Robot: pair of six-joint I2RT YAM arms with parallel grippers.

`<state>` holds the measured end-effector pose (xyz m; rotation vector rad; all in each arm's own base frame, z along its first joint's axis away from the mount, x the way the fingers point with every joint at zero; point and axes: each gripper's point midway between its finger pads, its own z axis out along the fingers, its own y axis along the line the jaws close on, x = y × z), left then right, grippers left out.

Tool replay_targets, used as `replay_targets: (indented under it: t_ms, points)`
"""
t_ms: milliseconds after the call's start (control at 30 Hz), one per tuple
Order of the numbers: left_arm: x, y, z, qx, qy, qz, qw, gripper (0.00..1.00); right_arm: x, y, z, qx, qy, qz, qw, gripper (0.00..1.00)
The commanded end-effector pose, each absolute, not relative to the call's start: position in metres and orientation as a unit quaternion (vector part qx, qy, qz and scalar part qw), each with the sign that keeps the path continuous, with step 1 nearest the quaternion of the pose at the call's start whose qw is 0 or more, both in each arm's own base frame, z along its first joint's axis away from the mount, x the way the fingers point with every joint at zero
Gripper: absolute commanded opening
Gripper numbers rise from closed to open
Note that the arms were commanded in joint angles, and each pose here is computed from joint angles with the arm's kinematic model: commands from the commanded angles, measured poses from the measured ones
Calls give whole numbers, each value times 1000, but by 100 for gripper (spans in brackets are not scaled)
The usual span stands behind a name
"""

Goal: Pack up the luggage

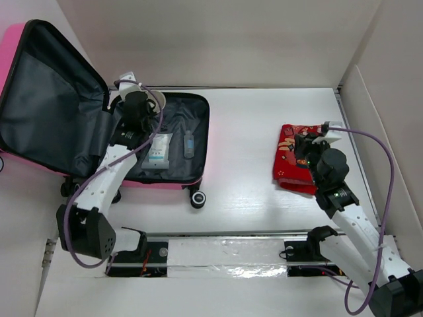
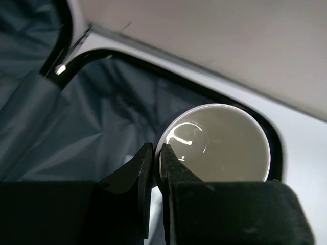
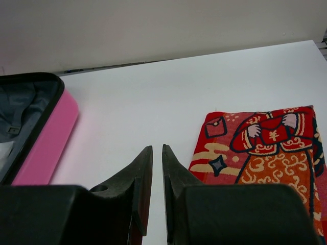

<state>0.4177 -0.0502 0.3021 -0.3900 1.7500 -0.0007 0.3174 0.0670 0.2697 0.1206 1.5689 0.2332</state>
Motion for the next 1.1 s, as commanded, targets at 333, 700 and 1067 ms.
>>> replay_targets:
  t_ms: [333,700,1067]
  points:
    - [466,29,224,-218,788,84,570,0,318,72,289,44,685,124,716,19]
    - [484,76,185,-226,799,161,533,0,318,71,289,44,685,120,717,20]
    - [482,90,168,-217,799,187,529,0,319,72,287,42,688,119,715,19]
